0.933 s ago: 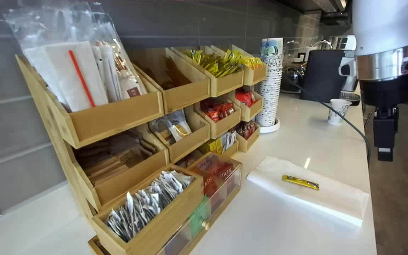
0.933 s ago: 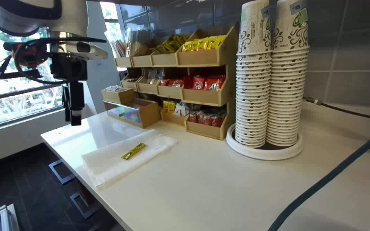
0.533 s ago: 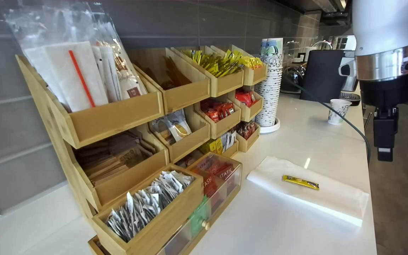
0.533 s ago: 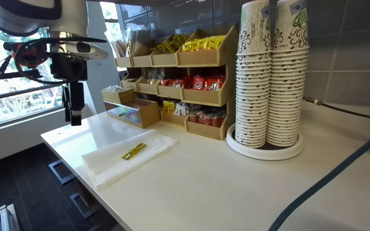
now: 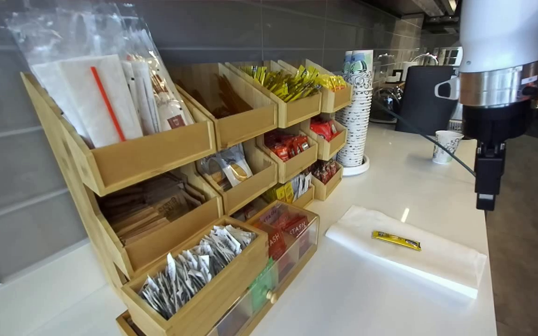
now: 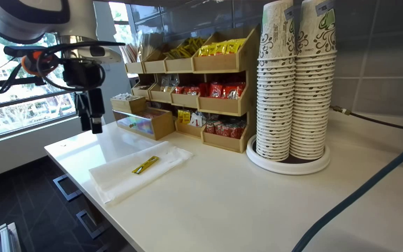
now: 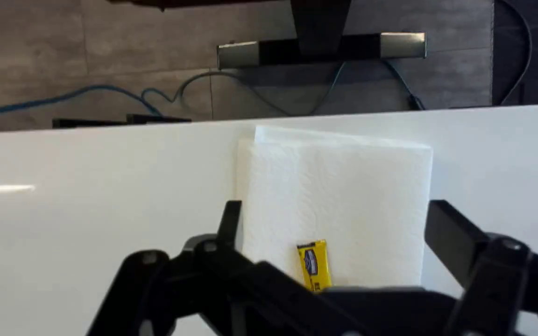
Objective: Press down on the yellow sachet
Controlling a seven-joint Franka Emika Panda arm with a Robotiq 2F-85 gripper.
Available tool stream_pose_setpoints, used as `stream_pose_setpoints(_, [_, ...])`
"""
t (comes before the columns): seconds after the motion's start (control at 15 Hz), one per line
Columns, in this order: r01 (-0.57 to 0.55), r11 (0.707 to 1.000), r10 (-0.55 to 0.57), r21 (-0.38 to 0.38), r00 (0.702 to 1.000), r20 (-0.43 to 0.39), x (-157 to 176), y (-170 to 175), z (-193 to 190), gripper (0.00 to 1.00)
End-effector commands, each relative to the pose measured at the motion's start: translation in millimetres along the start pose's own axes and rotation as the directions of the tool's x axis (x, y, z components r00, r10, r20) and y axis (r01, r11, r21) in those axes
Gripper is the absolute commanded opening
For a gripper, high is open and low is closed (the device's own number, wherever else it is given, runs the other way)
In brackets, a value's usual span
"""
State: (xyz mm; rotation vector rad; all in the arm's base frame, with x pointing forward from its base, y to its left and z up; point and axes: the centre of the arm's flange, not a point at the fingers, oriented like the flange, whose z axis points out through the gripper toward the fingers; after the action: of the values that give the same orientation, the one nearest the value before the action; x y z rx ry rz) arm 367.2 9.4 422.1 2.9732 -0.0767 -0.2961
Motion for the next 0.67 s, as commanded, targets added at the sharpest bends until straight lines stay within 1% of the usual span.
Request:
stream_pose_setpoints(0.0, [0.081,0.994,-0.089,-0.072,0.990,-0.107,36,-7,9,1.00])
stream_pose_setpoints(0.2, [0.121,0.989,-0.135,-0.079,0.968,-0.211,60,-8,19,1.00])
stream_pose_setpoints(0.33, [0.129,0.990,-0.137,-0.049,0.953,-0.270,72,-12,24,1.00])
stream_pose_setpoints(0.4, [0.133,0.991,-0.137,-0.033,0.950,-0.281,75,-13,28,1.00])
stream_pose_setpoints(0.47, [0.131,0.991,-0.133,-0.025,0.959,-0.249,78,-15,34,1.00])
stream_pose_setpoints(0.53, [0.113,0.993,-0.119,-0.041,0.959,-0.256,67,-14,23,1.00])
stream_pose_setpoints(0.6, [0.115,0.993,-0.121,-0.039,0.962,-0.246,69,-15,29,1.00])
